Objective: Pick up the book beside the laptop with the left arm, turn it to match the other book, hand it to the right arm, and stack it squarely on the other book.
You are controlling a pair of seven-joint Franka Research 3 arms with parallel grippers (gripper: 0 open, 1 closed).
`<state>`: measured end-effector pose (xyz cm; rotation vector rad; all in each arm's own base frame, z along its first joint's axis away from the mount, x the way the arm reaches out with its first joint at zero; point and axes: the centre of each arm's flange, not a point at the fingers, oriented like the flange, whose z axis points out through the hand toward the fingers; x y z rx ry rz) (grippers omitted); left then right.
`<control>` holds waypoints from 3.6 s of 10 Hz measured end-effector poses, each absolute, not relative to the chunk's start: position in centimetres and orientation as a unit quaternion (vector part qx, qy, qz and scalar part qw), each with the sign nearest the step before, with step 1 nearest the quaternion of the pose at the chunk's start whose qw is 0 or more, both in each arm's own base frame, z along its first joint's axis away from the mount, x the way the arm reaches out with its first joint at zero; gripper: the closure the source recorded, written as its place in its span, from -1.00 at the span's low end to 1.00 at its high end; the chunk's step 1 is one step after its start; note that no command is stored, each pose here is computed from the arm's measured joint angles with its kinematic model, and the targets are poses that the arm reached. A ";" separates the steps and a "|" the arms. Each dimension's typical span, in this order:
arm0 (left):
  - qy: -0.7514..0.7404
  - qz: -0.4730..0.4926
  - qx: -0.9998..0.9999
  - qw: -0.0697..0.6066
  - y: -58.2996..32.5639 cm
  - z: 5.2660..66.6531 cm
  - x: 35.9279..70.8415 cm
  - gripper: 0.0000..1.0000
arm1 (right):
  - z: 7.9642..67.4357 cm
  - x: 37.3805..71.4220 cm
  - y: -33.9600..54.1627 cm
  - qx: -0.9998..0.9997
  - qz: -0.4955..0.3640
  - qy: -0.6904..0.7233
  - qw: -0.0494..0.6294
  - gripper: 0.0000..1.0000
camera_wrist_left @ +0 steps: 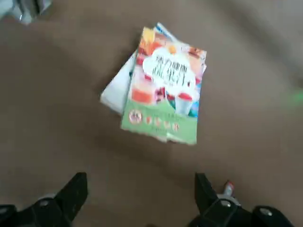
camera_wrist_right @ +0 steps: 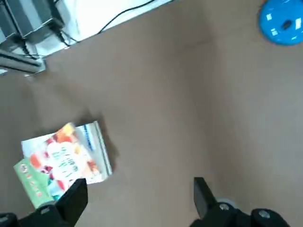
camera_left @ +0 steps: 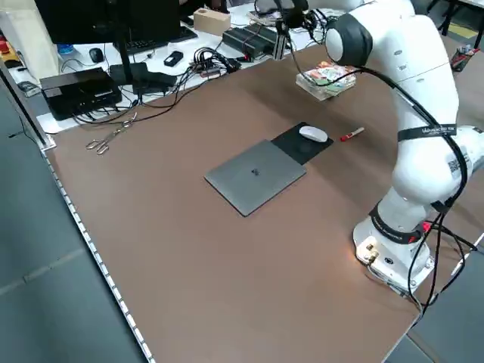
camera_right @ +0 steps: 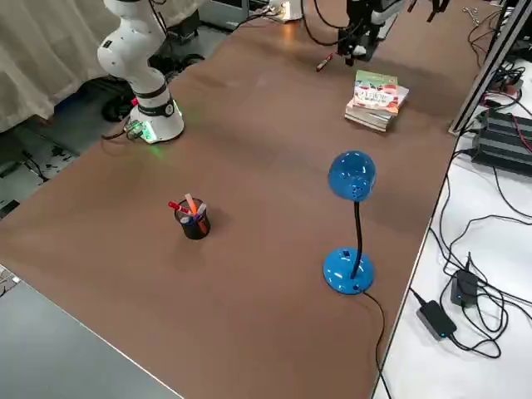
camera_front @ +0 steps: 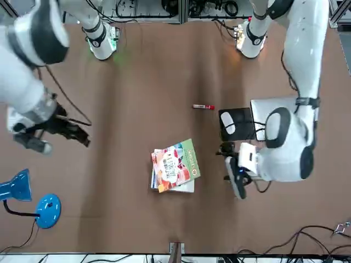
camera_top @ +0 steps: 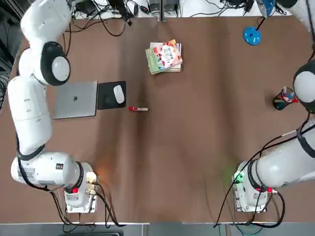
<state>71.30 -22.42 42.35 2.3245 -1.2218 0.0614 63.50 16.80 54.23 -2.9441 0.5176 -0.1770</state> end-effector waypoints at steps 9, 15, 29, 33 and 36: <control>-0.143 -0.068 0.986 0.047 -17.5 56.6 64.8 -1.00 | 40.1 65.2 33.3 -0.882 -0.042 0.450 0.130 0.17; -0.030 -0.007 0.999 0.017 -8.6 61.2 62.9 -0.97 | 33.8 67.7 39.2 -0.818 -0.031 0.553 0.157 0.99; -0.032 0.005 0.999 0.010 0.3 61.2 55.2 -1.00 | 24.1 58.2 53.7 -0.932 -0.061 0.335 0.125 0.99; -0.018 0.004 1.000 0.011 -1.3 61.1 55.3 -1.00 | 22.7 58.3 53.5 -0.931 -0.064 0.337 0.128 0.99; -0.008 -0.004 1.000 0.011 -1.8 60.0 56.2 -1.00 | 22.7 58.9 53.2 -0.923 -0.069 0.351 0.142 0.99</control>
